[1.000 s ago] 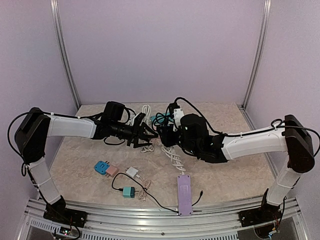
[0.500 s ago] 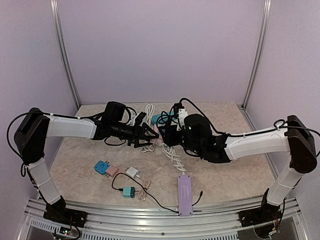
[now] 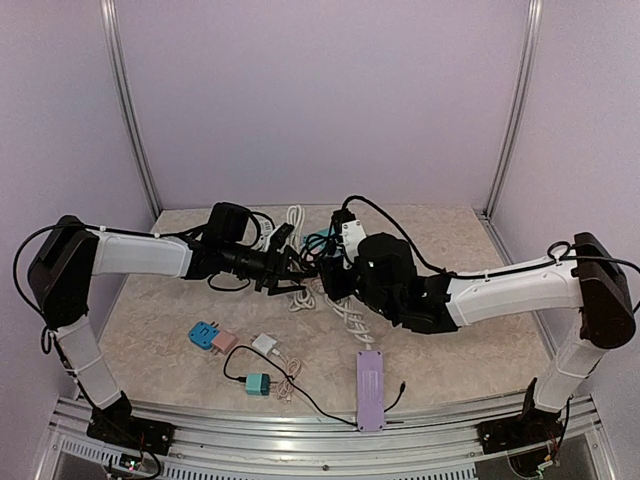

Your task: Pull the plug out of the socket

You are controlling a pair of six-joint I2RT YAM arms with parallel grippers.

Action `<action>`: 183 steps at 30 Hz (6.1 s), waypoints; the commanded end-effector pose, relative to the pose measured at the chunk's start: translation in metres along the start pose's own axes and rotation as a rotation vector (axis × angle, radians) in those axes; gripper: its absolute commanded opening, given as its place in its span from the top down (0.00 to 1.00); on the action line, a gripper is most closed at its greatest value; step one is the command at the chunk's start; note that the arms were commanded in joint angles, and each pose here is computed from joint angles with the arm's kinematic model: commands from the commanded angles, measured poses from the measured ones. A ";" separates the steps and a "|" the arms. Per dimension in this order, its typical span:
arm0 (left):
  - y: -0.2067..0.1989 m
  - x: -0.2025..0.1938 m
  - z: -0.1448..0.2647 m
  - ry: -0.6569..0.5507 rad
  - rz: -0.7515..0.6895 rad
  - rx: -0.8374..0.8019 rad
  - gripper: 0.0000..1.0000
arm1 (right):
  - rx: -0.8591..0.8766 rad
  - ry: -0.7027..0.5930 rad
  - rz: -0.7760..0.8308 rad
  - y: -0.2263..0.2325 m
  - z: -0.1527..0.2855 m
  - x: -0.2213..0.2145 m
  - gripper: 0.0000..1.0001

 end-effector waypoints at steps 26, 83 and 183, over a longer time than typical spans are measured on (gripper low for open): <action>0.002 0.030 0.026 -0.127 -0.046 0.048 0.69 | 0.022 -0.215 -0.066 0.018 0.030 0.077 1.00; -0.051 0.071 0.107 -0.293 -0.235 -0.014 0.69 | -0.272 0.658 -0.415 -0.272 0.066 -0.133 0.21; -0.032 0.065 0.099 -0.295 -0.162 0.057 0.70 | 0.327 0.366 0.242 0.086 -0.057 0.000 0.65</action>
Point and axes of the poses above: each gripper's point midway between its finger pads, its own z axis back along the fingers, its own y axis along the line the jaws close on, x = y × z, the point moved 1 cm from there along z, back along the fingers
